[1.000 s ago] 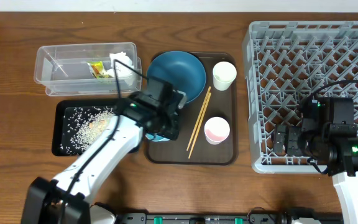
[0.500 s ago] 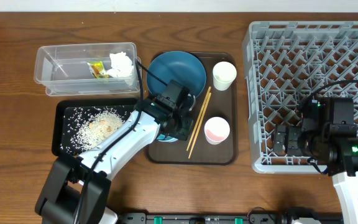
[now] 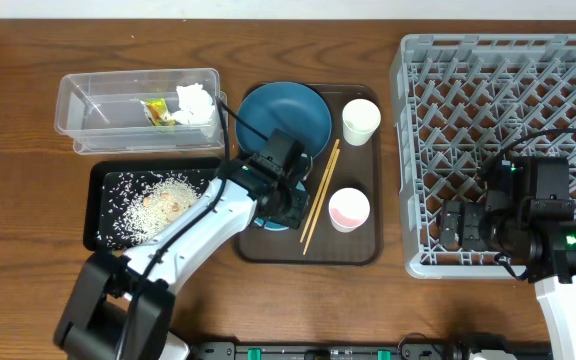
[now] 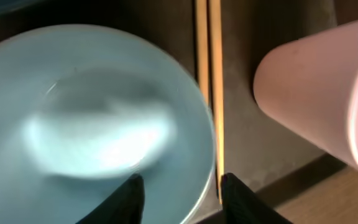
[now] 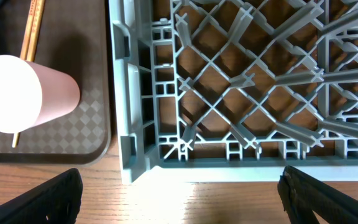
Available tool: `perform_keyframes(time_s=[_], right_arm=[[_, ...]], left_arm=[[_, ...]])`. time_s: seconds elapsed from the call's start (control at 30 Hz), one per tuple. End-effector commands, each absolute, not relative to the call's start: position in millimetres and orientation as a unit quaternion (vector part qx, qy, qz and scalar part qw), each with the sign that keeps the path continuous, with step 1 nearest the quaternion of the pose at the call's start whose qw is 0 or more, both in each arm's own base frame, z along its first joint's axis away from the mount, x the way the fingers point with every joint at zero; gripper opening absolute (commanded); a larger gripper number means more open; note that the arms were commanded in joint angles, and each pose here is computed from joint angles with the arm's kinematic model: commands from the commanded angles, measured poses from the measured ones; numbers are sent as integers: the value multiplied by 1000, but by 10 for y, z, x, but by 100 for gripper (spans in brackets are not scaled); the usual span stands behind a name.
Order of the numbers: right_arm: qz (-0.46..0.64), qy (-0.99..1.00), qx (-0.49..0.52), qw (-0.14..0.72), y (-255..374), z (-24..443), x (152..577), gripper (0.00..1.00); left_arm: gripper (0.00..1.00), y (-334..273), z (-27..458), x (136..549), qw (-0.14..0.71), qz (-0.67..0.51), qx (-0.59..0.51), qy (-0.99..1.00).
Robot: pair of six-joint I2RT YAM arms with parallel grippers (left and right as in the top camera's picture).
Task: Sort waste into correct bins and load items into the dishwasher rack
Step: 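Set the emptied bowl back on the brown tray with the left gripper, then grasp the pink cup with the left gripper and lift it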
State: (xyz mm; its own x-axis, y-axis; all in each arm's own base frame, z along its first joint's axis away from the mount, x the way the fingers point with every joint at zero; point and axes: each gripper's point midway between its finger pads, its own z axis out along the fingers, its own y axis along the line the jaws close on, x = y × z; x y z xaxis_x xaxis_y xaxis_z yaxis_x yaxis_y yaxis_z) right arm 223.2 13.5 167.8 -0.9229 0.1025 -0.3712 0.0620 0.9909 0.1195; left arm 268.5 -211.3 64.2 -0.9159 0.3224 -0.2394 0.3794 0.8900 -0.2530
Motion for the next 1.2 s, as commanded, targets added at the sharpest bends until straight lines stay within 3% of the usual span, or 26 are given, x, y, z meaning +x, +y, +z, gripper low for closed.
perform_keyframes(time_s=[0.0,0.27,0.7,0.87,1.0,1.17], right_arm=[[53,977,39,202,119,1746,2264,99],[52,977,39,203,118,1746,2265,99],[53,977,39,202,119,1746,2264,99],[53,977,39,202,119,1746,2264,99],[53,977,39,202,119,1746,2264,99],[52,977,39,203,118,1746,2265,99]], left_arm=[[50,-2239,1202,2902,178,-177,187,950],[53,-2503,1436,2900,215,-224,210,927],[53,-2803,819,2776,140,-213,203,945],[31,-2846,608,2716,113,-204,198,952],[24,-2831,507,2687,99,-197,198,955],[6,-2807,496,2660,92,-193,197,957]])
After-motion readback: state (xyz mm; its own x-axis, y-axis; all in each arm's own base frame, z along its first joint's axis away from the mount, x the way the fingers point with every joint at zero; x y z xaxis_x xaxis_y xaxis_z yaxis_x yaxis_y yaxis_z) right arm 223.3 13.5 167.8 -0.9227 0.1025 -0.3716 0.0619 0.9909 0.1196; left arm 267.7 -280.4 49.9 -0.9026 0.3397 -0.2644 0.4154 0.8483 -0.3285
